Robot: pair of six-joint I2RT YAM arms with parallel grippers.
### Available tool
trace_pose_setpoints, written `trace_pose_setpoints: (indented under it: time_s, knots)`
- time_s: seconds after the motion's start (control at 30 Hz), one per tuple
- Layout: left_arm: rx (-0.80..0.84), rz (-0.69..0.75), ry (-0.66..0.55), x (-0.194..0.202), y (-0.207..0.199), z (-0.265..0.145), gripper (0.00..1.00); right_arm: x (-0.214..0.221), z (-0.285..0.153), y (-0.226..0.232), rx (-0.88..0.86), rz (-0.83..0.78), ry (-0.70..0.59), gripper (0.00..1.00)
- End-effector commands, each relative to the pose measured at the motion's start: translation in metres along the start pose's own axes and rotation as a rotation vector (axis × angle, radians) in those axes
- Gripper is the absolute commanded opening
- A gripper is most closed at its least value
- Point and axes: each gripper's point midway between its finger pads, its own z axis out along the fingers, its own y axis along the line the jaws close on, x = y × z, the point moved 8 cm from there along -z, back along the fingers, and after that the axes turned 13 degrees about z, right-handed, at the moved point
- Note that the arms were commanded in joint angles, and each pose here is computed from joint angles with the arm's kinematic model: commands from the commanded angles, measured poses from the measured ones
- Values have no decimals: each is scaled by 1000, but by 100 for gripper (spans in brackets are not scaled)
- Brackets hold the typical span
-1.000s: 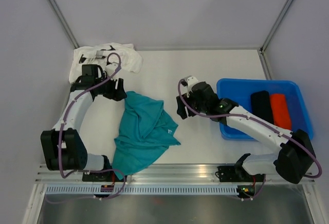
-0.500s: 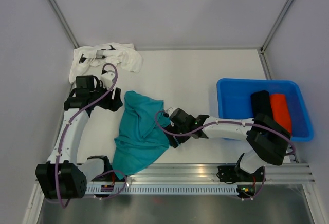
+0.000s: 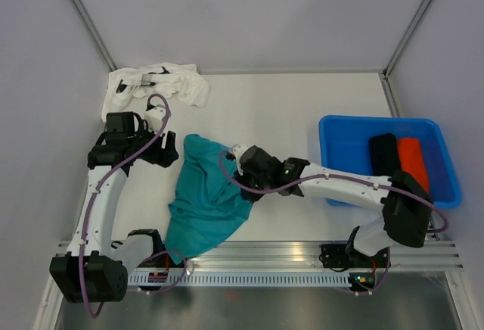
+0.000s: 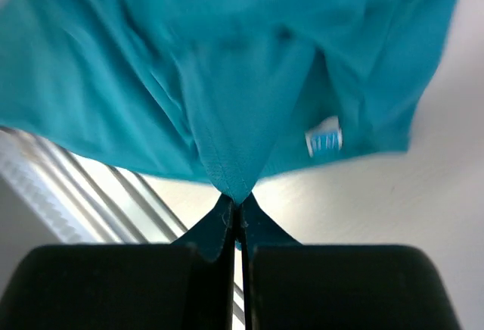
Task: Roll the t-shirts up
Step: Flatten the tshirt
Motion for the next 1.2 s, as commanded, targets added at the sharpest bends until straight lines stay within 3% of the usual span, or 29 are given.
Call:
trace_pose_setpoints:
  time_s: [0.0,0.03,0.07,0.13,0.4,0.5,0.6,0.7,0.73,0.8,0.87,0.9,1.07,1.17]
  knots:
    - [7,53,-72,-20,-2,-20,77,-75,-92,45,-107,-106,-326,0]
    - [20,53,-83,-22,-3,-21,81,-97,-118,52,-98,-139,-413,0]
    - [33,57,-88,-24,-5,-23,91,-106,-129,57,-110,-155,-444,0]
    - [70,68,-117,-28,-9,-27,100,-136,-146,64,-121,-191,-514,0]
    - [139,124,-261,-48,-25,-51,100,-217,-126,80,-249,-128,-559,0]
    - [107,106,-239,-48,-21,-50,100,-242,-106,78,-272,-48,-566,0]
    - [31,71,-198,-44,-14,-50,100,-257,-55,76,-266,55,-513,0]
    - [-52,45,-164,-41,-7,-52,100,-242,-17,75,-286,76,-395,51]
    - [-85,48,-160,-40,-6,-55,100,-236,-10,72,-261,78,-366,80]
    - [-111,54,-149,-37,-5,-57,100,-229,-24,64,-205,76,-396,98]
    - [-132,59,-129,-34,-1,-53,100,-205,-16,39,-74,102,-414,98]
    - [-137,56,-117,-32,1,-50,100,-203,-42,39,-80,99,-484,98]
    - [-159,5,-39,-18,24,-4,97,-120,-34,-12,166,165,-397,98]
    - [-126,-41,48,-5,38,34,85,-62,-15,-20,217,190,-297,98]
